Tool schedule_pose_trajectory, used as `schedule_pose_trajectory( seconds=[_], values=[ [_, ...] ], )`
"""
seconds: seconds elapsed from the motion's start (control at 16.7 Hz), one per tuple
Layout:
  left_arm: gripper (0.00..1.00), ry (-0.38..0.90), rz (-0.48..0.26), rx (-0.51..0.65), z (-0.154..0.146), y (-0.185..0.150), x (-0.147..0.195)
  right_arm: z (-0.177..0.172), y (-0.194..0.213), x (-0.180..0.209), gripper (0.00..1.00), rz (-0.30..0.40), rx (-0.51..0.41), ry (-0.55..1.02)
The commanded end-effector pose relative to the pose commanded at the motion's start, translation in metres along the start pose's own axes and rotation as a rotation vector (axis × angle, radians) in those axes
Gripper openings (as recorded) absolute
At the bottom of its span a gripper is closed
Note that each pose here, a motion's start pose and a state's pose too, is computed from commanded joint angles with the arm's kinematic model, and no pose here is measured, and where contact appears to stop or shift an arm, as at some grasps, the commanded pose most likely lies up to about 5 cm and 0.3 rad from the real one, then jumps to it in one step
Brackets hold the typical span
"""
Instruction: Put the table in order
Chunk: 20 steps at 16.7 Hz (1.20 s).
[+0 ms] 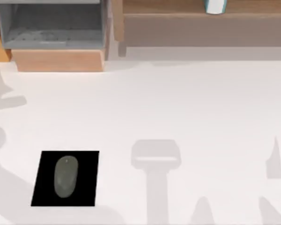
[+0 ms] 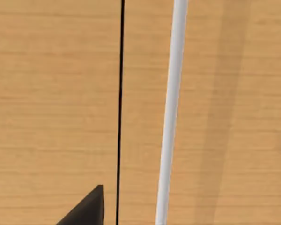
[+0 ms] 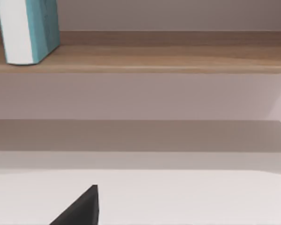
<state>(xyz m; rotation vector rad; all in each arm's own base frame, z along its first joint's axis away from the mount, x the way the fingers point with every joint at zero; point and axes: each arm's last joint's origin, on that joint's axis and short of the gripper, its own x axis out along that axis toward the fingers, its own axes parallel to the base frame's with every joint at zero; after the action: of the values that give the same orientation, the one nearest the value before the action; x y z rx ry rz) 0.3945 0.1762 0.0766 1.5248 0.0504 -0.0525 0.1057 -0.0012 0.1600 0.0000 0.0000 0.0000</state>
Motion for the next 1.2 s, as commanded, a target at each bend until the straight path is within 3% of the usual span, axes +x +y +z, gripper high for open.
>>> schedule_pose_trajectory(
  seconds=[0.3, 0.48, 0.66, 0.84, 1.02, 1.2],
  values=[
    [1.00, -0.010, -0.006, -0.007, 0.011, 0.002, 0.001, 0.000, 0.000, 0.000, 1.00, 0.000, 0.000, 0.000],
    [1.00, -0.052, -0.044, -0.073, 0.057, 0.007, -0.001, 0.000, 0.000, 0.000, 1.00, 0.000, 0.000, 0.000],
    [1.00, -0.161, -0.145, -0.196, 0.136, 0.003, 0.001, 0.000, 0.000, 0.000, 1.00, 0.000, 0.000, 0.000],
    [1.00, -0.280, -0.261, -0.358, 0.245, -0.001, 0.000, 0.000, 0.000, 0.000, 1.00, 0.000, 0.000, 0.000],
    [1.00, -0.364, -0.418, -0.561, 0.351, -0.007, -0.022, 0.000, 0.000, 0.000, 1.00, 0.000, 0.000, 0.000],
    [1.00, -0.392, -0.580, -0.778, 0.430, -0.010, -0.047, 0.000, 0.000, 0.000, 1.00, 0.000, 0.000, 0.000]
  ],
)
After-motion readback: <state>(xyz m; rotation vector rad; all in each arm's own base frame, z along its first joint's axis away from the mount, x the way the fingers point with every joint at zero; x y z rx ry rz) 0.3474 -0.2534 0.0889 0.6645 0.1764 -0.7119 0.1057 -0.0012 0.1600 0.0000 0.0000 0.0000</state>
